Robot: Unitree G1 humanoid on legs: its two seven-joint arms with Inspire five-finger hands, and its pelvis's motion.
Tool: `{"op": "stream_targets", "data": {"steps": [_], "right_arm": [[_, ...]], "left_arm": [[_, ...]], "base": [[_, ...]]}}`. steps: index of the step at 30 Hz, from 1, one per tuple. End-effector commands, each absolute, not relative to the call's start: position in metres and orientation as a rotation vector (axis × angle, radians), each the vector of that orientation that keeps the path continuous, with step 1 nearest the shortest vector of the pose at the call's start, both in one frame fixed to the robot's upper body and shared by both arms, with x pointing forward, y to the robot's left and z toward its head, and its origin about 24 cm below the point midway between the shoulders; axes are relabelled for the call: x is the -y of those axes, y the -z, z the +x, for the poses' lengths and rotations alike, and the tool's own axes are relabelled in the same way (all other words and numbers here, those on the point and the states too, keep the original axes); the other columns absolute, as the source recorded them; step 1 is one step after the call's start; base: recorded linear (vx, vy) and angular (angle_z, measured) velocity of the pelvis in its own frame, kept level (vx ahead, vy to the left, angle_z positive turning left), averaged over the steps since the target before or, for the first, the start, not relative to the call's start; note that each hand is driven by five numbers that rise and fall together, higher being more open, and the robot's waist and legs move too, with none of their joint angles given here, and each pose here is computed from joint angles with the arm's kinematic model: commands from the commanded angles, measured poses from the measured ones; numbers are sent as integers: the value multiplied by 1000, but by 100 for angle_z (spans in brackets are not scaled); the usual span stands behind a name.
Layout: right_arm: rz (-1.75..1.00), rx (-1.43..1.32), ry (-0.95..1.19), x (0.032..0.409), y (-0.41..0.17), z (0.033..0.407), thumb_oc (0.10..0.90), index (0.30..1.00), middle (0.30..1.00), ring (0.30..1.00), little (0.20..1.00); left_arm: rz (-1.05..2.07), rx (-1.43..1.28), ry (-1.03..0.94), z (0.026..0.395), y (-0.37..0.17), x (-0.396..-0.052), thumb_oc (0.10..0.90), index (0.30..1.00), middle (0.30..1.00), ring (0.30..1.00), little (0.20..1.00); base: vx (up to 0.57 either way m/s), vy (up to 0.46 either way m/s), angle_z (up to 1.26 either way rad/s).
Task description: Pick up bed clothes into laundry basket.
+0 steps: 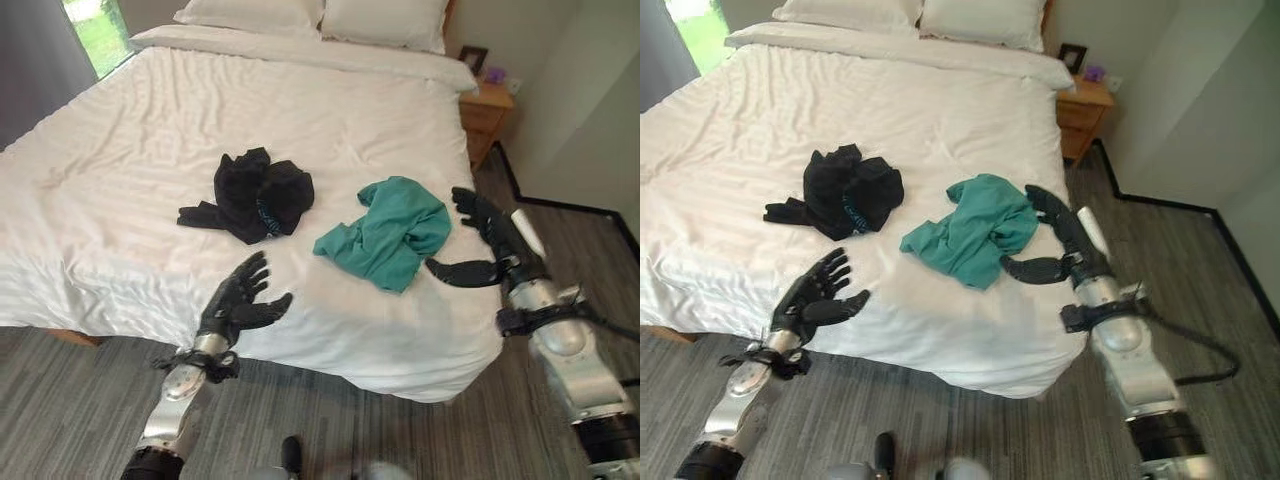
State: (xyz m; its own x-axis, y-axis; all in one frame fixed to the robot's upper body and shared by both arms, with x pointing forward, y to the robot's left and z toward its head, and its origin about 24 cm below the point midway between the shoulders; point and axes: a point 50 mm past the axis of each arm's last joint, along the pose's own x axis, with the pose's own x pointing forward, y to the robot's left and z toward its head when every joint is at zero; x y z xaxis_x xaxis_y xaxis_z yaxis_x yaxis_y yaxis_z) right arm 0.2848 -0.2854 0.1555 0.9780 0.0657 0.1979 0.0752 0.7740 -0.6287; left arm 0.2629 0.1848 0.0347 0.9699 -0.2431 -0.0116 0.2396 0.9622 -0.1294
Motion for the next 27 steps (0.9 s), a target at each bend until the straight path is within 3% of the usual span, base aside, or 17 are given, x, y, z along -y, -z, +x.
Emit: {"op": "stream_targets", "data": {"steps": [1, 11, 27], "right_arm": [[-781, 370, 155, 308, -215, 299, 800, 900, 900, 900, 900], [-1131, 195, 296, 338, -253, 337, 800, 900, 900, 900, 900], [-1011, 37, 315, 335, -235, 369, 800, 900, 900, 900, 900]], "left_arm": [[-105, 118, 331, 263, -62, -183, 800, 900, 900, 900, 900], [-215, -7, 384, 241, -37, -177, 800, 900, 900, 900, 900], [-231, 4, 293, 236, -37, -190, 800, 900, 900, 900, 900]], "base": [[212, -66, 66], [83, -44, 18], [0, -18, 8]]}}
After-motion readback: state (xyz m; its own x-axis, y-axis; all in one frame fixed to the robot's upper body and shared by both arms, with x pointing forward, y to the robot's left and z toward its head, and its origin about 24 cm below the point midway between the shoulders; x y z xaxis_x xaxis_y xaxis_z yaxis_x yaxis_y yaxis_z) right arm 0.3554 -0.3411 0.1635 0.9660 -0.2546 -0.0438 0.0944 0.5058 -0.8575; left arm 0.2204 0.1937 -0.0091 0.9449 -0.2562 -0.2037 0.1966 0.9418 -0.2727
